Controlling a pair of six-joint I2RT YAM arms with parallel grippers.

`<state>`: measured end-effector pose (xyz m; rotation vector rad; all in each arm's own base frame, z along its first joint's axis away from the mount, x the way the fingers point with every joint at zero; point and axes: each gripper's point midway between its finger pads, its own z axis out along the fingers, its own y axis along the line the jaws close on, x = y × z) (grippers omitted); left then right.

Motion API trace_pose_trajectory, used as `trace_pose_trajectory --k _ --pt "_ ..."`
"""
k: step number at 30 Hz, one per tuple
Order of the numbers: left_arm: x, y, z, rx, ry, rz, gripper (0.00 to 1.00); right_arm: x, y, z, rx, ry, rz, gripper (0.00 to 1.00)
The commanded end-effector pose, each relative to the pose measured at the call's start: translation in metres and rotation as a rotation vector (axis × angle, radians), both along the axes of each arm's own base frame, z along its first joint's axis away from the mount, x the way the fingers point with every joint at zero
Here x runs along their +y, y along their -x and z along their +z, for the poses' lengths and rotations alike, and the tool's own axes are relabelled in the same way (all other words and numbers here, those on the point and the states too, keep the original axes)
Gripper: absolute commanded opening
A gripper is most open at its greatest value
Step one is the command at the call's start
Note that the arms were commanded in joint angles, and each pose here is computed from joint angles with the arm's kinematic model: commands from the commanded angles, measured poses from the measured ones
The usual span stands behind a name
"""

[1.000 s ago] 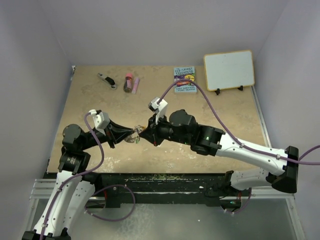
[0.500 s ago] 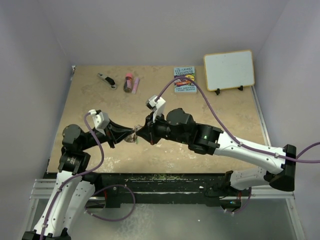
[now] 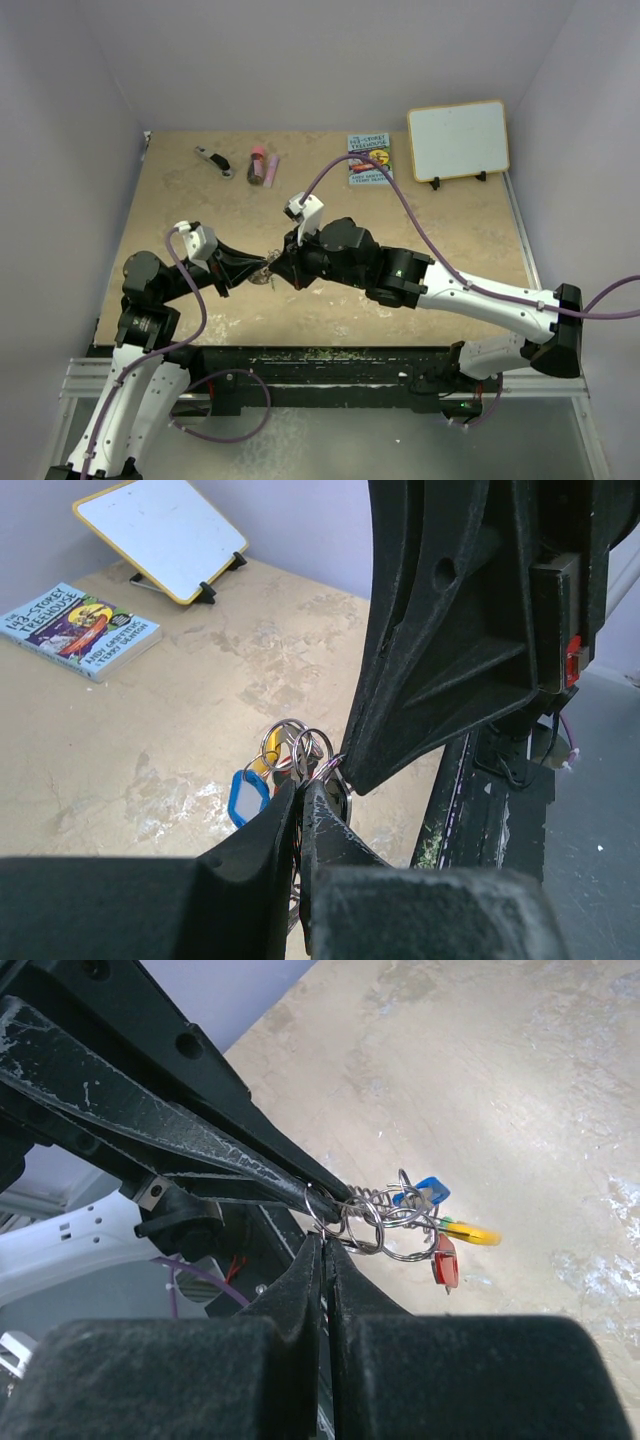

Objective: Put the keys on the keyring

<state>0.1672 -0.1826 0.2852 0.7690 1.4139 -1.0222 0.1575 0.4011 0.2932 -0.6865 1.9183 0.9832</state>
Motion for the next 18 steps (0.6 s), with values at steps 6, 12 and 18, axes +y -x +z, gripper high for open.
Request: trace_pose_trajectory --k 6,12,18 --pt "0.002 -0.001 0.010 -0.062 0.008 0.015 0.04 -0.006 -0.006 0.033 -0.021 -0.072 -0.061 0.00" --pt "0.002 -0.001 0.010 -0.063 0.009 0.015 0.04 -0.011 -0.006 0.031 -0.016 -0.067 -0.072 0.00" --pt "0.002 0.001 0.011 -0.064 0.013 0.006 0.04 -0.015 -0.004 0.031 -0.011 -0.074 -0.073 0.00"
